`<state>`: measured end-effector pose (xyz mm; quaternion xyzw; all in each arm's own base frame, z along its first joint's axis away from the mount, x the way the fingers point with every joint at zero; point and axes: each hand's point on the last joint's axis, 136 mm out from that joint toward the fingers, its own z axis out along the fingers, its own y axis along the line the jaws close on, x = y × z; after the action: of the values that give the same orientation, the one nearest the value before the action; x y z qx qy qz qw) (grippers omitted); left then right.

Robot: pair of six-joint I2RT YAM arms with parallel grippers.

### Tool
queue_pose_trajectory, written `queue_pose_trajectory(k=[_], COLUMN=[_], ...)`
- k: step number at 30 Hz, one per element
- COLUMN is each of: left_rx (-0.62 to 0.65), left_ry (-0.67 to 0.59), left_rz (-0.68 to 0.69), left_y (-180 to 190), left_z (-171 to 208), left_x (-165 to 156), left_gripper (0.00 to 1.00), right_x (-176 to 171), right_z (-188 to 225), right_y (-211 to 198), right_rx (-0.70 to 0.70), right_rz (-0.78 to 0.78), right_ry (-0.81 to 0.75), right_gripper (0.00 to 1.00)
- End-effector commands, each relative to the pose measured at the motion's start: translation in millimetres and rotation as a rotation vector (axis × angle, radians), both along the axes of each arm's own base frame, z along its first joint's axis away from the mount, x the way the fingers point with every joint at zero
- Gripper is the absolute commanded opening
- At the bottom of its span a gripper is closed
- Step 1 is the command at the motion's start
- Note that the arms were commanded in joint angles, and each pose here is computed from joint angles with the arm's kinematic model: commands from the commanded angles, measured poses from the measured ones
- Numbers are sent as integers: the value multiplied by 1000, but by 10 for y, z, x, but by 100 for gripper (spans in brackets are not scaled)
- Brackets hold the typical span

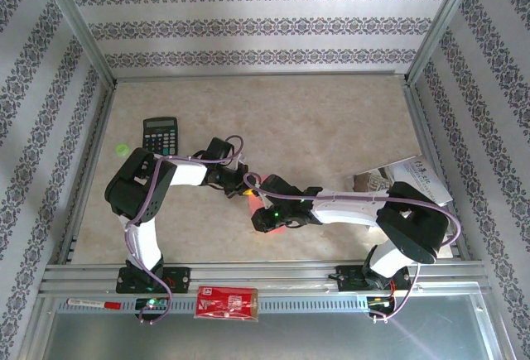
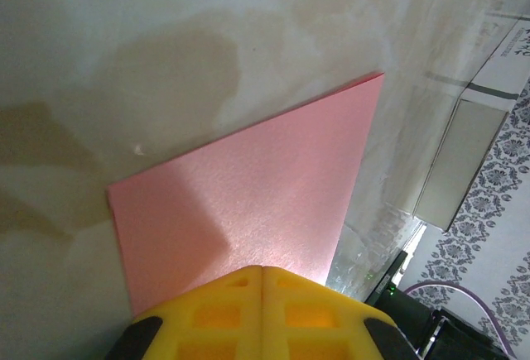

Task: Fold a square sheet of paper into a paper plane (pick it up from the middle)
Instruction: Turn over the paper at the bottom-center of the table, then perform the third fold on the triangle at the bottom-center of the table.

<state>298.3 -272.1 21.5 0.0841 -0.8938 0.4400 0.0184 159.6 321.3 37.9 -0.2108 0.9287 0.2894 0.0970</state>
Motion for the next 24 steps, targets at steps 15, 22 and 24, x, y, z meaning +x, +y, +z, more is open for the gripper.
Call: queue_pose_trajectory(k=[15, 22, 24], left_rx=[67, 98, 101], left_ry=[39, 33, 31], left_rz=[-68, -95, -96], left_y=[39, 70, 73], left_z=[-220, -246, -245], left_x=[-123, -138, -135], left_gripper=[2, 2, 2], right_x=[186, 331, 337], right_z=[140, 167, 180], right_y=[4, -59, -69], right_rx=[93, 134, 139], right_rz=[-26, -36, -27], right_ry=[12, 67, 74], right_gripper=[0, 1, 2])
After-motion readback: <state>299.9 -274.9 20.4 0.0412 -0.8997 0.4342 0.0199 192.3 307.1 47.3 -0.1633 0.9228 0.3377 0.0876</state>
